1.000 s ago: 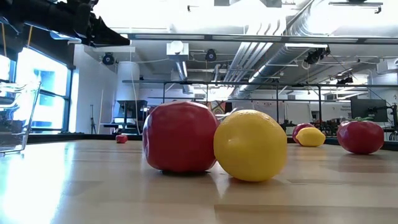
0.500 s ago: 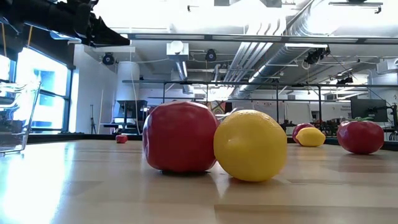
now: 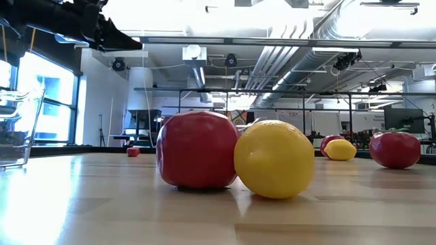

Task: Sort produce into baskets
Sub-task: Put the yellow lemon into the bottom right transparent bin

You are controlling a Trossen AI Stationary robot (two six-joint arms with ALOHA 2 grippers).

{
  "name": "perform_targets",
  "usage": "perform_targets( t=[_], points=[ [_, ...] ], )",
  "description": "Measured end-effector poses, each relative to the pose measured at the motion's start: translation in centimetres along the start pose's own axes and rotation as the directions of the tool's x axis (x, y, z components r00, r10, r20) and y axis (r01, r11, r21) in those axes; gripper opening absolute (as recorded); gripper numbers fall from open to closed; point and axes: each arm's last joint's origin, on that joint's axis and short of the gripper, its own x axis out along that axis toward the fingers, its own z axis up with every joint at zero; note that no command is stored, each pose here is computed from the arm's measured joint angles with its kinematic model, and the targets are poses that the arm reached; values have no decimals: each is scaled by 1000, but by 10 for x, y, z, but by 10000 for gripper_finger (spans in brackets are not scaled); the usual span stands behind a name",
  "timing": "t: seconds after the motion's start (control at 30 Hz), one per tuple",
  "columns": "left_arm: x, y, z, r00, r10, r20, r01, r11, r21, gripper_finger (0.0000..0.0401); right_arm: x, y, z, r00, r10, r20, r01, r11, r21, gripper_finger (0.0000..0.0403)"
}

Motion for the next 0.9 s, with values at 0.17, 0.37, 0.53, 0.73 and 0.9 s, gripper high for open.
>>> perform_targets(
  t=[0.17,0.37,0.53,0.73,0.9],
  points=[
    [0,0,0,1000,0,-1,0,1000,0,0,15,-2,-8,1000,-7,20,7,1000,-17,206],
    [0,0,0,1000,-1,-1,1,1000,-3,0,45,-7,-17,999,16,-30,-17,999,-37,206],
    [0,0,0,1000,0,-1,0,1000,-4,0,58,-15,-20,997,-38,-72,36,999,-33,206],
    [0,0,0,1000,-1,-1,0,1000,-6,0,61,-16,-19,998,-38,-52,37,999,-29,210],
    [0,0,0,1000,-1,-1,1,1000,-7,0,61,-17,-19,995,-61,-74,62,998,19,240]
  ],
)
